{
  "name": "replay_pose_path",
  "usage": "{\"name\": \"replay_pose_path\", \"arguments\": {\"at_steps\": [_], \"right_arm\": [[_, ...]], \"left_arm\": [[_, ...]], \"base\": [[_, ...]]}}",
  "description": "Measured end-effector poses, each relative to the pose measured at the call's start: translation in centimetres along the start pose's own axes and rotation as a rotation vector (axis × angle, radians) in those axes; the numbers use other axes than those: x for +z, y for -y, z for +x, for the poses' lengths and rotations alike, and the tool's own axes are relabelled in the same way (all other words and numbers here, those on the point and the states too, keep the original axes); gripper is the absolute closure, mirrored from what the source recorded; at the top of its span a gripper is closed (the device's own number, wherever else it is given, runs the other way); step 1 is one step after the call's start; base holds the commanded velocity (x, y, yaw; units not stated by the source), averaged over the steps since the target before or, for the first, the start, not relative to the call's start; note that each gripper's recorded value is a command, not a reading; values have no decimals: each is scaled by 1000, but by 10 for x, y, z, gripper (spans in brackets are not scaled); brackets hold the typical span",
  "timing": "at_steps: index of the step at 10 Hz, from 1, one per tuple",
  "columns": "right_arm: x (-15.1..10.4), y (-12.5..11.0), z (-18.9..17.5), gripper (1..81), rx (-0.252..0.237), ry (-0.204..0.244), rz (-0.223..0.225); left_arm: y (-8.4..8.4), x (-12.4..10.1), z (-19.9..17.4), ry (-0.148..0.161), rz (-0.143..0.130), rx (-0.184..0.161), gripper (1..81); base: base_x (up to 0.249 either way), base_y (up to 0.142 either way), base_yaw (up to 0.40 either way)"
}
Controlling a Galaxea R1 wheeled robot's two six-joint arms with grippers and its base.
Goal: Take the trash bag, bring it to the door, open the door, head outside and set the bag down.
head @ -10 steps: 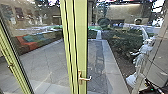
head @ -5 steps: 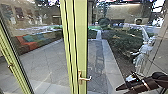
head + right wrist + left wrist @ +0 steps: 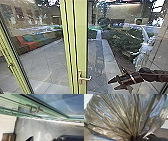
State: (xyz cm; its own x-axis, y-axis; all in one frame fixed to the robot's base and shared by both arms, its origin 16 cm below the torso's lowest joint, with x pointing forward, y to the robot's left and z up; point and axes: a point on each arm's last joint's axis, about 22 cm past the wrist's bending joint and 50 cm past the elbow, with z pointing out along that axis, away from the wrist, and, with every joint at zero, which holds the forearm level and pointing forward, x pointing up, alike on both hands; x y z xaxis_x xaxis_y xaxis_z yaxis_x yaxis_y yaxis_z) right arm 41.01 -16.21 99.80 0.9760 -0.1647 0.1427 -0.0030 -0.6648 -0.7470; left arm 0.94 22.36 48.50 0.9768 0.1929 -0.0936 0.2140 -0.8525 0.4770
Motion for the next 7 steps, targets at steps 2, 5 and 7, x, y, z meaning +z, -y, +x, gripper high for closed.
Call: {"name": "replay_pose_path", "arguments": {"at_steps": [2, 5, 7], "right_arm": [[22, 13, 12, 10, -12, 2, 15], [44, 37, 22, 10, -33, -8, 69], [63, 46, 26, 10, -24, -3, 92]], "left_arm": [[-2, 1, 0, 1, -2, -2, 811], [-2, 1, 4, -3, -2, 0, 811], [-5, 3, 5, -4, -5, 0, 811]], "base": [[0, 0, 0], [0, 0, 0], [0, 0, 0]]}}
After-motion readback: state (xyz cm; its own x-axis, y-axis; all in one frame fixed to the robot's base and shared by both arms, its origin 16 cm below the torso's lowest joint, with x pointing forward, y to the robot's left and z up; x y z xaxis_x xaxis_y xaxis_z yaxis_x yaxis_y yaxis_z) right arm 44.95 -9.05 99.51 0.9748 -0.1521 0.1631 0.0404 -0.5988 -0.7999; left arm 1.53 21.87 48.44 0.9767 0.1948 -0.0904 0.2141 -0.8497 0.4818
